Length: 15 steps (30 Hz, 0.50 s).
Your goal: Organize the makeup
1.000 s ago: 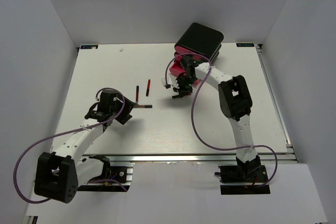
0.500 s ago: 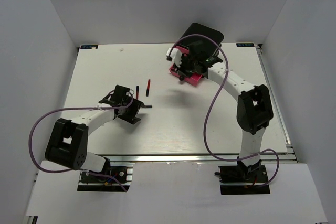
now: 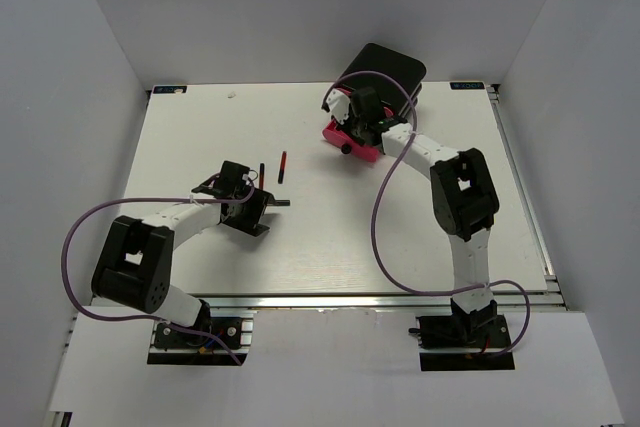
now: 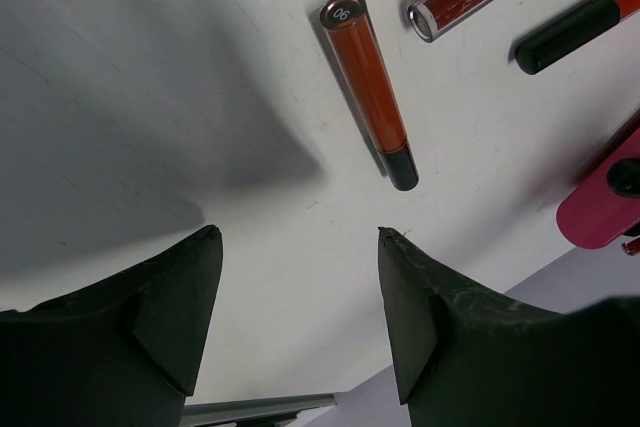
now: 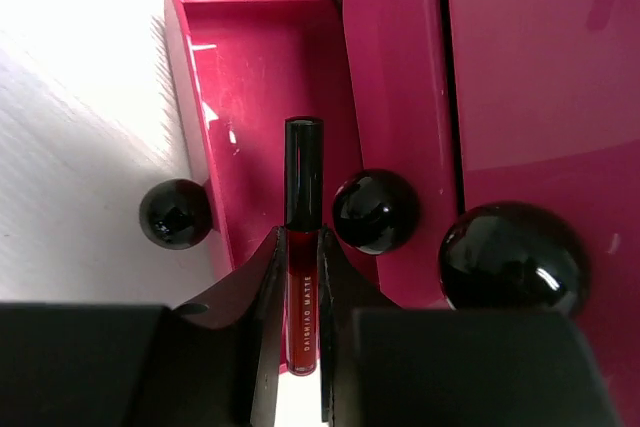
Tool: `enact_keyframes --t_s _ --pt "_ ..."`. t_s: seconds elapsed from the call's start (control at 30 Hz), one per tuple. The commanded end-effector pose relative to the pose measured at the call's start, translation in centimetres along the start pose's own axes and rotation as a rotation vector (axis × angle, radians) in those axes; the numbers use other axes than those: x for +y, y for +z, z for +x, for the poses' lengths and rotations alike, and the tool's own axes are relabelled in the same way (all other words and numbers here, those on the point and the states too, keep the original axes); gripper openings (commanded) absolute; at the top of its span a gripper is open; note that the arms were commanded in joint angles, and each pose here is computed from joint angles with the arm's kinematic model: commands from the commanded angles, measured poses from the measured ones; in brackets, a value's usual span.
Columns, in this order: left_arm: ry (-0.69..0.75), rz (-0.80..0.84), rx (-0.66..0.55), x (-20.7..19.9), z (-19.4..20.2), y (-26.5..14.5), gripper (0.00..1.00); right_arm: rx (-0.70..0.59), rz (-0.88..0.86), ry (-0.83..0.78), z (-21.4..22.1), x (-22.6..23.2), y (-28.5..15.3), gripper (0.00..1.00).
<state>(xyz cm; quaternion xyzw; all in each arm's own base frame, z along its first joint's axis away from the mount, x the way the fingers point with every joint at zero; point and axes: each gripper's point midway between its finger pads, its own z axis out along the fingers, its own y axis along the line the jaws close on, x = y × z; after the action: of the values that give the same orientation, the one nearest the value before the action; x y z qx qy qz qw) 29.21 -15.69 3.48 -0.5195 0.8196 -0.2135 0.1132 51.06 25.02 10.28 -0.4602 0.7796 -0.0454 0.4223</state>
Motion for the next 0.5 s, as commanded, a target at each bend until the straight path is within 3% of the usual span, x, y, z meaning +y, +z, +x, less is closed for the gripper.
enact_keyframes --t_s 0.0,0.03,0.1,0.17,0.27,0.47 --pt "-0.007 0.034 -0.013 -1.3 -0.2 -0.5 0.73 -0.087 0.112 0.015 -3.3 -3.3 -1.1 0.00" --pt "-0.009 0.035 -0.012 -1.4 -0.1 -0.4 0.73 -0.087 0.113 0.007 -3.2 -3.2 -1.0 0.00" --pt "-0.008 0.031 -0.013 -1.4 -0.2 -0.3 0.73 -0.081 0.119 -0.018 -2.8 -2.8 -0.7 0.14" --pt "-0.006 0.031 -0.014 -1.7 -0.3 -0.2 0.73 -0.071 0.118 -0.037 -2.4 -2.6 -0.4 0.38" --pt "-0.005 0.025 -0.014 -1.7 -0.3 -0.1 0.73 -0.068 0.092 -0.043 -2.2 -2.1 -0.4 0.50" --pt "-0.026 -0.033 -0.037 -1.2 -0.7 0.4 0.72 -0.096 0.022 -0.042 -2.4 -0.8 -1.8 0.57"
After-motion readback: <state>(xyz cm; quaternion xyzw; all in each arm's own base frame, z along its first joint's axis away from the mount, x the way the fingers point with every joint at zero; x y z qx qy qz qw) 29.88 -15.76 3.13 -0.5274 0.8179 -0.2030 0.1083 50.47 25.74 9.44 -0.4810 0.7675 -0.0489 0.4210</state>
